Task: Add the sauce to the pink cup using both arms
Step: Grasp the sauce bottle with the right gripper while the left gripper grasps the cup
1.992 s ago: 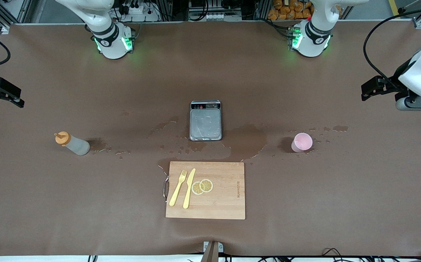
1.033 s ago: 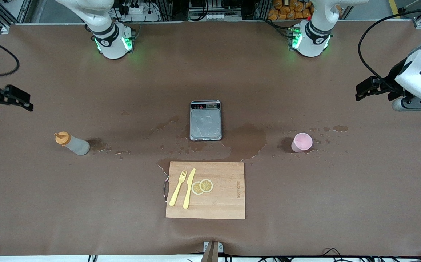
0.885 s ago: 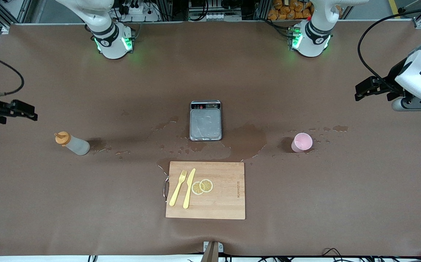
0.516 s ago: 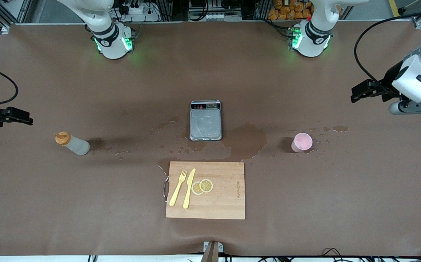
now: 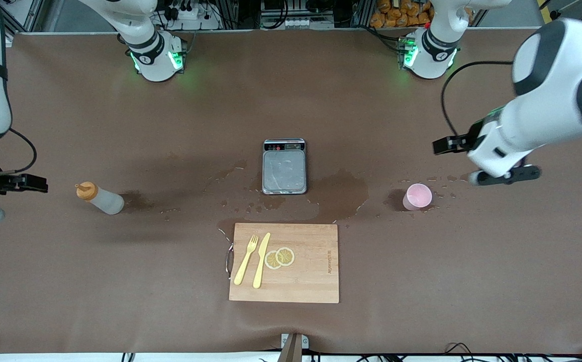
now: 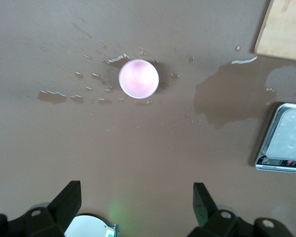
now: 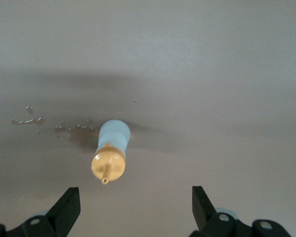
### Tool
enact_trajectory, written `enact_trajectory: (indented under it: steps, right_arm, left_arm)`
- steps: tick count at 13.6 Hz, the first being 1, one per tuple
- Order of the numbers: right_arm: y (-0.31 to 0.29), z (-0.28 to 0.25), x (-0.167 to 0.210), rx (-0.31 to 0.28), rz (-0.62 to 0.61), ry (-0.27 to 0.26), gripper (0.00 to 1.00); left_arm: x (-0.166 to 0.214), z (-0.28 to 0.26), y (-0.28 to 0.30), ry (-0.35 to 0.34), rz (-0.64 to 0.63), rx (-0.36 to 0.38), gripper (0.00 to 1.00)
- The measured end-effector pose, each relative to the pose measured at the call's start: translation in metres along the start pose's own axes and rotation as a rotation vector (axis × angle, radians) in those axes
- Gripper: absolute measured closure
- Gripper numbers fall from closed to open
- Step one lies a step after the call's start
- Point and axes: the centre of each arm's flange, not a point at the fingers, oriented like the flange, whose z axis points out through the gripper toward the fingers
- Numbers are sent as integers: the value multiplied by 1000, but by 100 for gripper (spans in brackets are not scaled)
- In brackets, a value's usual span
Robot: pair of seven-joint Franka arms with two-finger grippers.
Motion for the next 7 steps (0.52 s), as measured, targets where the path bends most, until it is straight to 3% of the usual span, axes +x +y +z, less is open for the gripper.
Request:
enact_trajectory:
  steps: [4, 7]
  right_arm:
    - [25, 14, 11, -10, 30, 63, 0]
    - [37, 24, 12, -6, 48, 66, 0]
  left_arm:
    - [28, 46, 8, -57, -3, 17, 0]
    - [34, 48, 10, -33, -2, 8, 0]
